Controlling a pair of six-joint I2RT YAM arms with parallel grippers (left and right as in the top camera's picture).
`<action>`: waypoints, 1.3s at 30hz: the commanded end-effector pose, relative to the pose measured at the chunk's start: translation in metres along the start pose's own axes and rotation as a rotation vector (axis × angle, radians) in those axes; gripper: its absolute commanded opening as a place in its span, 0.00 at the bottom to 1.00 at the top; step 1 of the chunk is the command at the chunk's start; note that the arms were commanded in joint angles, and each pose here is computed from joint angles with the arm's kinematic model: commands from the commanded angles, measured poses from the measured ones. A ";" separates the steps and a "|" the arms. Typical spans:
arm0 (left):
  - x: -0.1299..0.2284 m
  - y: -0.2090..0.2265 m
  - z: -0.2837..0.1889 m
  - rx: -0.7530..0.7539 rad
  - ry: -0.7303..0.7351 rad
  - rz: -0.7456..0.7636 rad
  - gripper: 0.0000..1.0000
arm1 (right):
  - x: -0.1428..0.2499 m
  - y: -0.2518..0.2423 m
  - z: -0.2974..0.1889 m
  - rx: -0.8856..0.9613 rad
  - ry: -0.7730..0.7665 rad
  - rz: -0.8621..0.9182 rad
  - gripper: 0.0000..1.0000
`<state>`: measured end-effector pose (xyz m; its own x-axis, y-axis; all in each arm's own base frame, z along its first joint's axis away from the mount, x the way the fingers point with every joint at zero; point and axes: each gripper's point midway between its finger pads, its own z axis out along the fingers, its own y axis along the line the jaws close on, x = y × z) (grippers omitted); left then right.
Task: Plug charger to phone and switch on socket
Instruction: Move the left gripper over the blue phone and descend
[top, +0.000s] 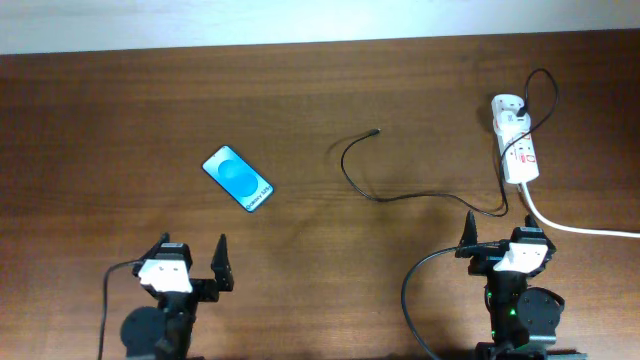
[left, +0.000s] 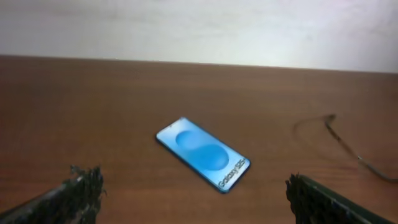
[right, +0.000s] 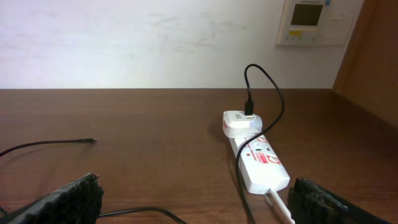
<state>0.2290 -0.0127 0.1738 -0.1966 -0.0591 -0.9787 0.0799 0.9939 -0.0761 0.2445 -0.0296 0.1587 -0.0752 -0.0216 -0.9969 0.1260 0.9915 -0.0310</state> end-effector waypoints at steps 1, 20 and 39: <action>-0.030 -0.005 -0.008 0.015 -0.002 -0.011 0.99 | 0.003 -0.003 0.000 0.015 0.006 0.007 0.99; -0.077 -0.028 0.083 0.174 0.555 -0.169 0.99 | 0.003 -0.003 0.000 0.015 0.006 0.007 0.99; 0.004 -0.001 0.124 -0.281 0.844 -0.392 0.99 | 0.003 -0.003 0.000 0.015 0.006 0.007 0.99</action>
<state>0.3355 -0.0324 0.1214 -0.8693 -0.3519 -0.3471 -0.2434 0.9160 -0.3188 0.2445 -0.0297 0.1585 -0.0760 -0.0219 -0.9969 0.1263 0.9915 -0.0314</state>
